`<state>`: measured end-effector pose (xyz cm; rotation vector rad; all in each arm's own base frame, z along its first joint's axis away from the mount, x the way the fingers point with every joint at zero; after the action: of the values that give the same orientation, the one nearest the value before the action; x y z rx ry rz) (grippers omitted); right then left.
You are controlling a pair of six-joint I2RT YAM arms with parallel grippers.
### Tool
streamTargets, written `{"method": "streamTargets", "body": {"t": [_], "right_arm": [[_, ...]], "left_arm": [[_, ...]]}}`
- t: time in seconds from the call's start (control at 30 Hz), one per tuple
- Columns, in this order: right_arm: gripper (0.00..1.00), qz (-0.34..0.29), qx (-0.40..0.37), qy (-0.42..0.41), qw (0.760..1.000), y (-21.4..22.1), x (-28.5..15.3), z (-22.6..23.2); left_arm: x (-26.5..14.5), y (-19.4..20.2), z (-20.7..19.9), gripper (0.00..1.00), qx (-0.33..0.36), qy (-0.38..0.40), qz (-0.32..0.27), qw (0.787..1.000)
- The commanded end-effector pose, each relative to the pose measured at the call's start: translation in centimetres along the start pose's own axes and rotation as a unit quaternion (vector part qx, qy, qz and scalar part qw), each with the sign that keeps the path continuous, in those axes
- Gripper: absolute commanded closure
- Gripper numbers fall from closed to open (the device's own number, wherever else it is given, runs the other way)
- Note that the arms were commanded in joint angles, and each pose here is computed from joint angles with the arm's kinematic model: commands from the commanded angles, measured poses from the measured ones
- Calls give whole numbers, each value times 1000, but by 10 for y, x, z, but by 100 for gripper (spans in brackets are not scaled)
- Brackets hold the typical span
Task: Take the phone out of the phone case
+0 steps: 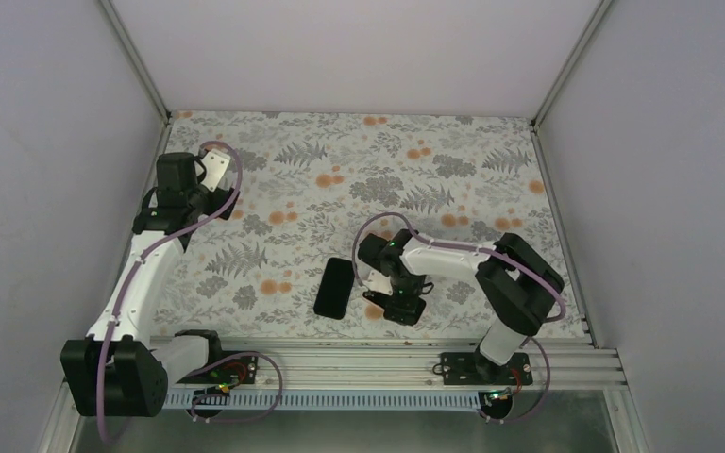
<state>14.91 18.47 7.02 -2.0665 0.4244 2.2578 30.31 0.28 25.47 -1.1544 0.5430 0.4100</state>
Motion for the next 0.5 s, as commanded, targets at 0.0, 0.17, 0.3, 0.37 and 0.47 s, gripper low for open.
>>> {"method": "streamTargets", "body": {"t": [0.0, 0.17, 0.3, 0.37, 0.47], "right_arm": [[0, 10, 14, 53, 998, -10, 35, -15], [0, -2, 6, 82, 997, -17, 41, -23], [13, -9, -16, 80, 997, -15, 46, -21], [34, -28, -31, 79, 996, -14, 43, -19], [51, -53, -32, 88, 994, -15, 38, -21]], "left_arm": [[0, 7, 9, 0, 8, -41, 13, 999], [0, 10, 10, 0, 9, -49, 13, 999], [2, 6, 10, 0, 11, -46, 9, 999], [3, 2, 8, 0, 11, -33, 5, 999], [7, -5, 1, 0, 9, 9, 6, 1000]]}}
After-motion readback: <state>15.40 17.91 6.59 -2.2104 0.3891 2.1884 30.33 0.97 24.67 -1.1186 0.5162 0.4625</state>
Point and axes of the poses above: each gripper's point midway between its finger pads, its own x axis out along the fingers, its own z axis along the line the jaws close on, y = z × x, the point moved 6 cm from there along -x, back along the fingers, and after that the axes turned 4 degrees about -x, right-handed, at the moved point
